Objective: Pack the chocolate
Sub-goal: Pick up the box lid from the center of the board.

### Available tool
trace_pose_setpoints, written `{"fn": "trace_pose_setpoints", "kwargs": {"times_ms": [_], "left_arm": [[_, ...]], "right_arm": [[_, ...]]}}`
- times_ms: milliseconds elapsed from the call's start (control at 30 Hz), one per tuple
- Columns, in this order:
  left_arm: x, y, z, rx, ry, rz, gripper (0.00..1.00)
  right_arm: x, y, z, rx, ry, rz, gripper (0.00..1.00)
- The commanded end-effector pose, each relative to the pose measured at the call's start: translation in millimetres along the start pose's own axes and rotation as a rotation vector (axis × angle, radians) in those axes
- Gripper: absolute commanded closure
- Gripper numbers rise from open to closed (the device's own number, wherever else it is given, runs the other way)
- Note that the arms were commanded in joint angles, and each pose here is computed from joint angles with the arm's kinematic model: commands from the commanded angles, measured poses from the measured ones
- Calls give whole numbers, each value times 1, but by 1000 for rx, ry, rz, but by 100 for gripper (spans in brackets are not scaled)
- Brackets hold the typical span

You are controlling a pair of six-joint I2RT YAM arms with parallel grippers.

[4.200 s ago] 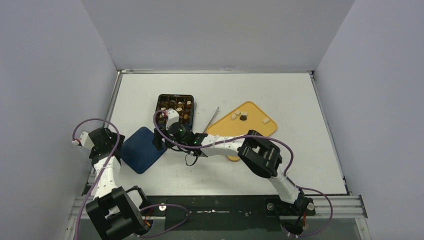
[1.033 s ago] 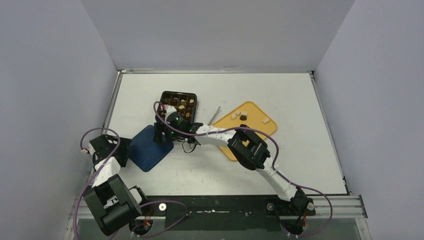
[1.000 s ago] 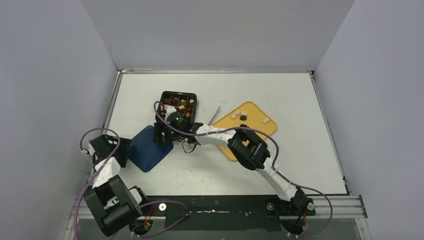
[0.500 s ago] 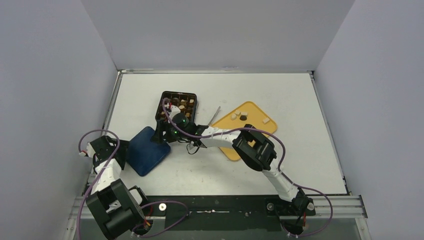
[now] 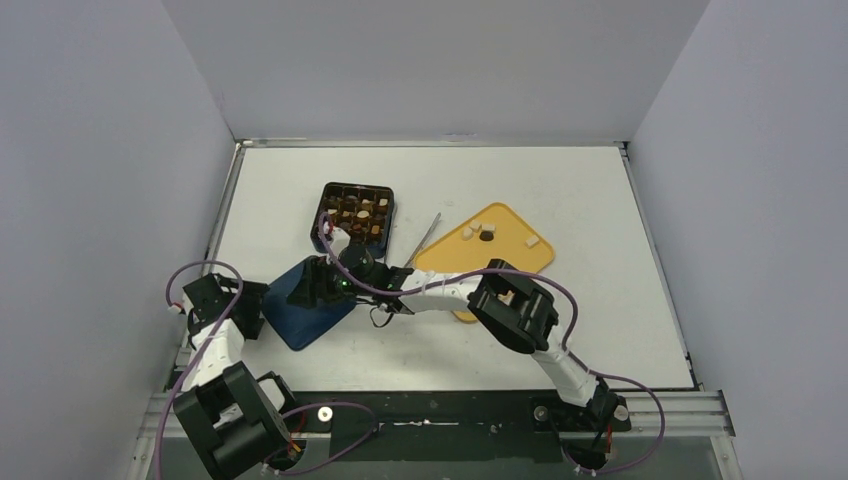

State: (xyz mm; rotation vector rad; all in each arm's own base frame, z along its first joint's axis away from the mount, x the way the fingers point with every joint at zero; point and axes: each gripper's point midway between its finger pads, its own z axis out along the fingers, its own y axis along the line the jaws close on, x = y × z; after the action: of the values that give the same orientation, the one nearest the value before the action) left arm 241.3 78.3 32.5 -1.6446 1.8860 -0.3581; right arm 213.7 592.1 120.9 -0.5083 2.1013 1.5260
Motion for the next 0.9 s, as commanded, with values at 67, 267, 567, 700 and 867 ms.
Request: {"fn": "trace_pose_setpoints", "kwargs": {"times_ms": [67, 267, 567, 700, 867], "left_arm": [[12, 15, -2, -37, 30, 19, 36], [15, 15, 1, -15, 31, 25, 51], [17, 22, 5, -49, 42, 23, 55], [21, 23, 6, -53, 67, 10, 57], [24, 26, 4, -55, 73, 9, 58]], "right_arm": [[-69, -52, -35, 391, -129, -221, 32], [-51, -103, -26, 506, -29, -201, 32], [-24, -141, -6, 561, 104, -183, 39], [-1, -127, 11, 514, 186, -169, 39], [13, -97, 24, 393, 256, -155, 51]]}}
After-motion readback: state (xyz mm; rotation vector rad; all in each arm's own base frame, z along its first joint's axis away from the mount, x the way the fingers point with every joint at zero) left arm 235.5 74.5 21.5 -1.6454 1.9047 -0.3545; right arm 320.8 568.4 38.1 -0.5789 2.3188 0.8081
